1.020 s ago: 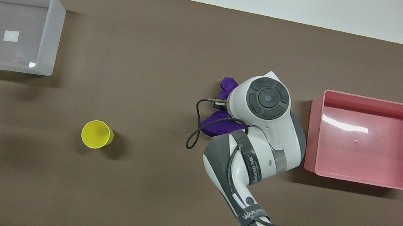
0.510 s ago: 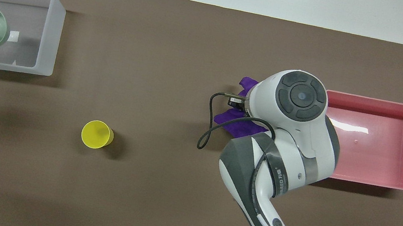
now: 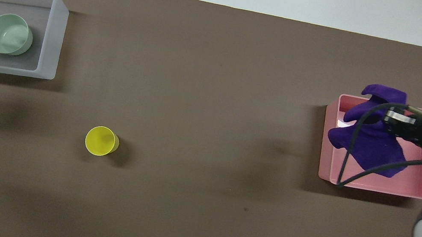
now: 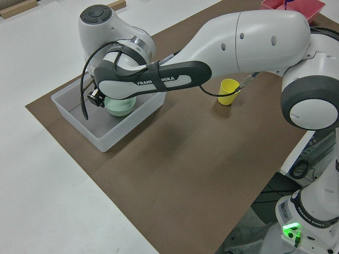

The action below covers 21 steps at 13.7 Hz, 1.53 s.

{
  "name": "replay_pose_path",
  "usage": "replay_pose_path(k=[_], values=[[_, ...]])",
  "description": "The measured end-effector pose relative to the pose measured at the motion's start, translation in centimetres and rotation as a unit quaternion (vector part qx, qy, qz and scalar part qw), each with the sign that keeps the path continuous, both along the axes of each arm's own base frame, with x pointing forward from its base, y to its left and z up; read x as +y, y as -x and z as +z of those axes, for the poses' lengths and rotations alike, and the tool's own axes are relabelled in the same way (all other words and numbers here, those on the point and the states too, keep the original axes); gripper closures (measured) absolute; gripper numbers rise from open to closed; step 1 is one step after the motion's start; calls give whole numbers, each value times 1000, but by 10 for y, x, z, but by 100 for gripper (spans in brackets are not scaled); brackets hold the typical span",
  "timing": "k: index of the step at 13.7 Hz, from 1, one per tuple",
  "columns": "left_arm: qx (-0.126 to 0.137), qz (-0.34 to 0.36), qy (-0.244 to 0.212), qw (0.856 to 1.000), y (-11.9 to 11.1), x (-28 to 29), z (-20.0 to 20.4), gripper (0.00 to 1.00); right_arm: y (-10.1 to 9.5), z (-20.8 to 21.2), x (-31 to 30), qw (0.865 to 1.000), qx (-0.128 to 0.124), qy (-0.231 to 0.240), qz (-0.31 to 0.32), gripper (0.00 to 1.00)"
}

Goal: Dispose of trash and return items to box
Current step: 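Release the cloth with the right gripper while the left gripper reaches the cup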

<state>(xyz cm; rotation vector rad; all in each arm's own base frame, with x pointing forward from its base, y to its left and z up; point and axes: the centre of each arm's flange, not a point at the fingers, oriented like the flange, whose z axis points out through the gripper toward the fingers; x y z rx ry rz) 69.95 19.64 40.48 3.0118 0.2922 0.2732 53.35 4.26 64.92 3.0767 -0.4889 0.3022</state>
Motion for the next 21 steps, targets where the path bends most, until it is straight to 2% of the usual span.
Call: replay_pose_path(k=[1, 2, 5, 7, 9, 12, 16, 19, 21], values=[[11, -9, 7, 1000, 8, -10, 26, 12, 0, 0, -24, 1000, 1, 5, 7, 96], [35, -25, 17, 999, 18, -28, 49, 0, 0, -4, -48, 1000, 8, 11, 15, 96], [123, -76, 41, 989, 57, -108, 104, 0, 2, -50, -106, 998, 33, 22, 46, 96], [155, -109, 43, 981, 85, -158, 116, 0, 3, -88, -116, 997, 45, 22, 53, 96], [178, -139, 41, 973, 122, -202, 105, 0, 1, -131, -122, 997, 47, 21, 50, 96], [198, -171, 34, 964, 167, -249, 52, 0, -10, -196, -134, 998, 47, 21, 44, 96], [203, -189, 34, 960, 196, -284, -17, 0, -29, -261, -137, 998, 48, 22, 46, 93], [186, -186, 35, 964, 210, -298, -48, 0, -33, -273, -133, 997, 53, 22, 51, 63], [185, -186, 33, 965, 217, -308, -60, 0, -37, -264, -125, 997, 43, 23, 58, 41]])
